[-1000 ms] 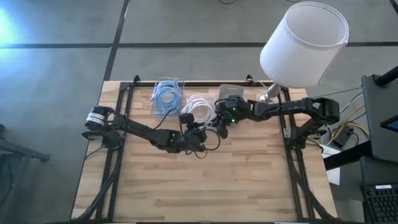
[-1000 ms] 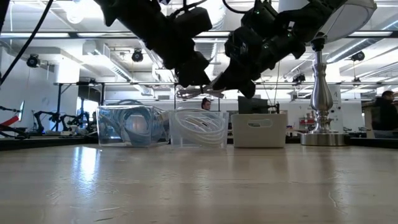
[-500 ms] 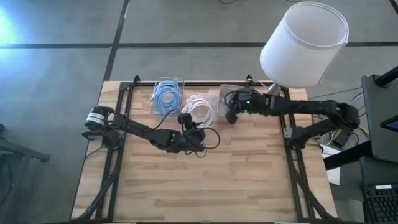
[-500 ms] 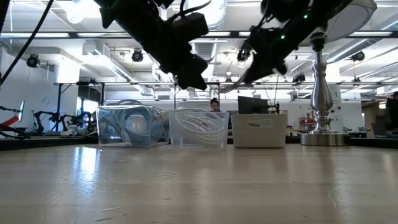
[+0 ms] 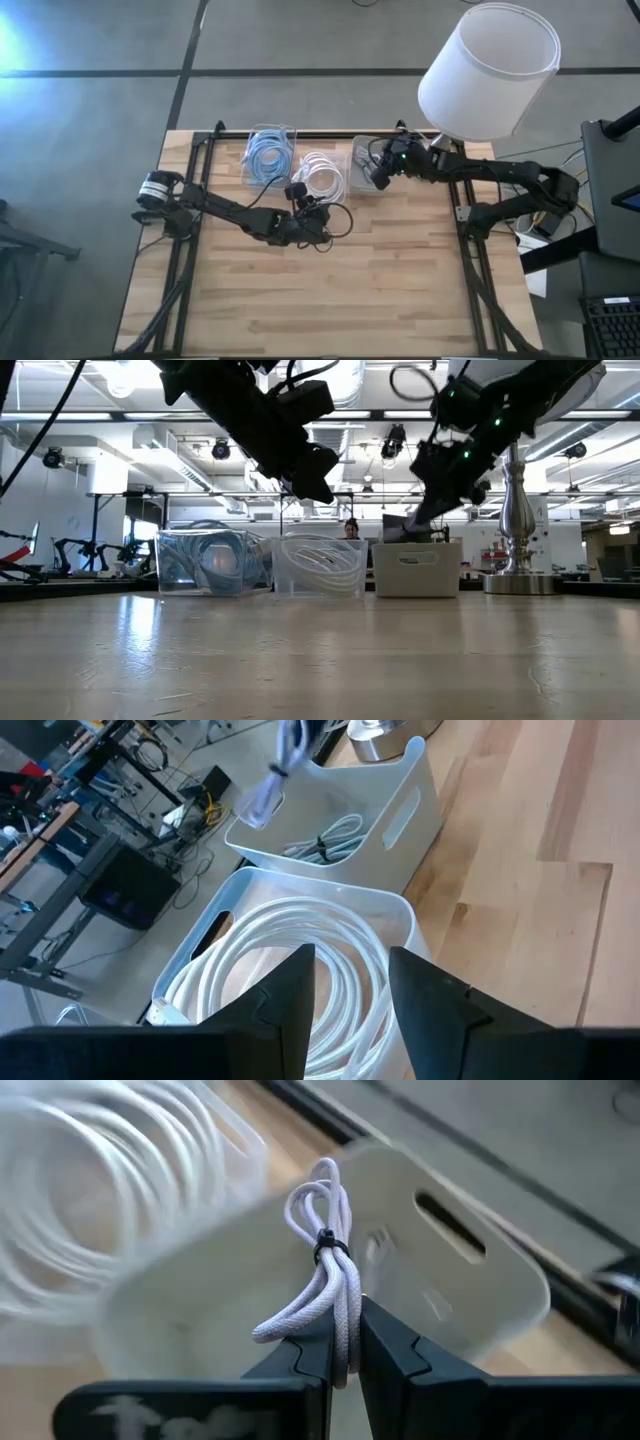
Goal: Pick & Place USB Port
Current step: Put the purple charger cable into the white bin
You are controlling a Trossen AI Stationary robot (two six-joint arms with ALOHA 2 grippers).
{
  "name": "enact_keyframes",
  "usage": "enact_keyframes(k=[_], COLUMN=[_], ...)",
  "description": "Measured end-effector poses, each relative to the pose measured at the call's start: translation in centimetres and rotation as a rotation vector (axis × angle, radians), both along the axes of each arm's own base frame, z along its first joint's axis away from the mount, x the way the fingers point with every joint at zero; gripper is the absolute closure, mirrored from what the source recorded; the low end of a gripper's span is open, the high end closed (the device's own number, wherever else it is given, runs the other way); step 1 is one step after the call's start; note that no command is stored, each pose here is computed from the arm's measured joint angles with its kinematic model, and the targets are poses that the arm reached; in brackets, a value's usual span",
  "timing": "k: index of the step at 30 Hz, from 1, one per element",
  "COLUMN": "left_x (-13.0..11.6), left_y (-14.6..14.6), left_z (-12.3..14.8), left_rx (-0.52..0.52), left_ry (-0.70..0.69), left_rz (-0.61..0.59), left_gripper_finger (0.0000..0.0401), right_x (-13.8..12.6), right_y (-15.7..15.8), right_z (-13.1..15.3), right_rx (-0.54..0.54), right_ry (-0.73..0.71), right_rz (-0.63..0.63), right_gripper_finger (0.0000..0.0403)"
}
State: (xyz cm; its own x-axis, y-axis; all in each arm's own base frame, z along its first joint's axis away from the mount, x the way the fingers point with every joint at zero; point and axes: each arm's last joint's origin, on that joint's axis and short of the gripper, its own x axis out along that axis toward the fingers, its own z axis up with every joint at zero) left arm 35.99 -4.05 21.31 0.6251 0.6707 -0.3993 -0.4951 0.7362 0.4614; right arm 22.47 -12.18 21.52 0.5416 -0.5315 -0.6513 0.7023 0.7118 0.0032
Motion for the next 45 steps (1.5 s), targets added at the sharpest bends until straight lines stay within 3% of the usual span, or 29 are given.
enact_keyframes(k=[6, 18, 33, 45], left_x=[0.0, 0.0, 0.0, 0.0], left_y=[0.0, 0.0, 0.0, 0.0], left_z=[0.0, 0.0, 0.0, 0.0], left_rx=[0.000, 0.000, 0.000, 0.000], left_ry=[0.000, 0.001, 0.001, 0.001], left_rz=[0.000, 0.000, 0.000, 0.000], left_gripper_finger=[0.0268, 0.0268, 0.0268, 0.0268], right_x=[0.5, 2.2, 2.2, 2.0], right_y=[-1.7, -2.8, -2.6, -2.3], right_z=[-2.5, -3.1, -2.6, -1.2], right_rx=[0.062, 0.092, 0.068, 0.106], right_ry=[0.088, 0.104, 0.102, 0.135], right_rz=[-0.031, -0.048, -0.021, -0.032], right_gripper_finger=[0.0374, 0.0372, 0.0291, 0.0271])
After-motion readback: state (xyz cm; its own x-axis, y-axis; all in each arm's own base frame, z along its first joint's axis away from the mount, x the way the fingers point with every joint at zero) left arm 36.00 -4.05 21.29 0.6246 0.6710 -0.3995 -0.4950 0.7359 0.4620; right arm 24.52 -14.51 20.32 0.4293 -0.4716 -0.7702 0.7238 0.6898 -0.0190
